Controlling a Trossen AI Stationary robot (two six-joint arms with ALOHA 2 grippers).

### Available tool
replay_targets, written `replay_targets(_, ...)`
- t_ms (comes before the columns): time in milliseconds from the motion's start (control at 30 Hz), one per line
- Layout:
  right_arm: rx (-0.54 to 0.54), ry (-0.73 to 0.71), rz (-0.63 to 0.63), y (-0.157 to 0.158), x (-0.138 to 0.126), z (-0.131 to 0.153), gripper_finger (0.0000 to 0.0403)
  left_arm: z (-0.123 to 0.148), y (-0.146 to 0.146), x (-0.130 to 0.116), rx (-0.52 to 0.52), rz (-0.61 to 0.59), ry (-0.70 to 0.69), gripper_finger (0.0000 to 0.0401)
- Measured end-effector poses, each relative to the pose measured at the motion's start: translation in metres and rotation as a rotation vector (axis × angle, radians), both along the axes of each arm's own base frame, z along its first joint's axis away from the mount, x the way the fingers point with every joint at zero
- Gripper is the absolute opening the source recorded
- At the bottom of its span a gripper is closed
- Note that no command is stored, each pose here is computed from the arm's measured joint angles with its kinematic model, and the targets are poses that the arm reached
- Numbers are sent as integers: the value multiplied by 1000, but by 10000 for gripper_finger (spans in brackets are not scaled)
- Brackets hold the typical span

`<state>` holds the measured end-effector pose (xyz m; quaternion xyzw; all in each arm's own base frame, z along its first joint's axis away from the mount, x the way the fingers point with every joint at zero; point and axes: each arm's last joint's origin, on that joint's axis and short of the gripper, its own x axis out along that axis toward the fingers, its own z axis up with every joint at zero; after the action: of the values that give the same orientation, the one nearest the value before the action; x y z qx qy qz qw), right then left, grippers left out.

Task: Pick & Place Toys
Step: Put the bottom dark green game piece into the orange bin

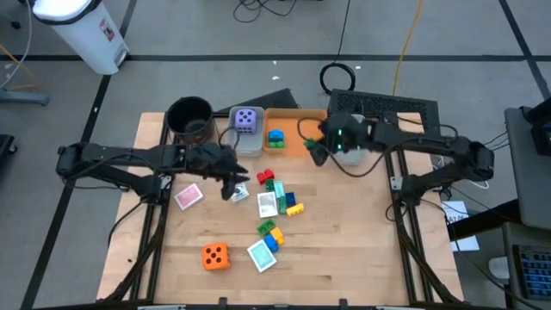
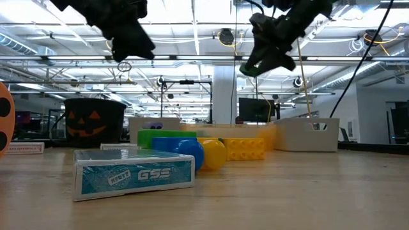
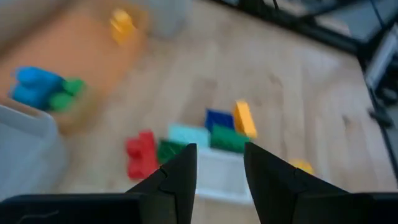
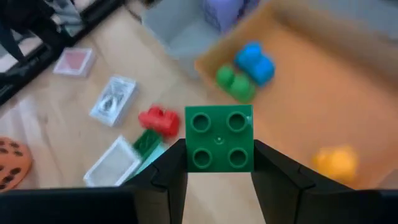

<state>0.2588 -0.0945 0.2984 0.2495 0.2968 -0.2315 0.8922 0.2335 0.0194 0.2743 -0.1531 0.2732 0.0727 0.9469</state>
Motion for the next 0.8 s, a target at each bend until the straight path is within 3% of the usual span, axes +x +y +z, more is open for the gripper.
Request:
replay_targets(200,-181,71,53,-41,-8,21,135,10,25,2,-50,166,-127,136)
replay_targets(400,-276,151,48,-83,-10,22,135,14,43,0,-66,247,-172,136)
replay_targets(633,-232,190,112,-122,6,0,135,15,52,-2,-107,308,-196,136)
replay_targets(800,-208,265,162,-136,21,-27,135,15,52,-2,-131,270,-196,136)
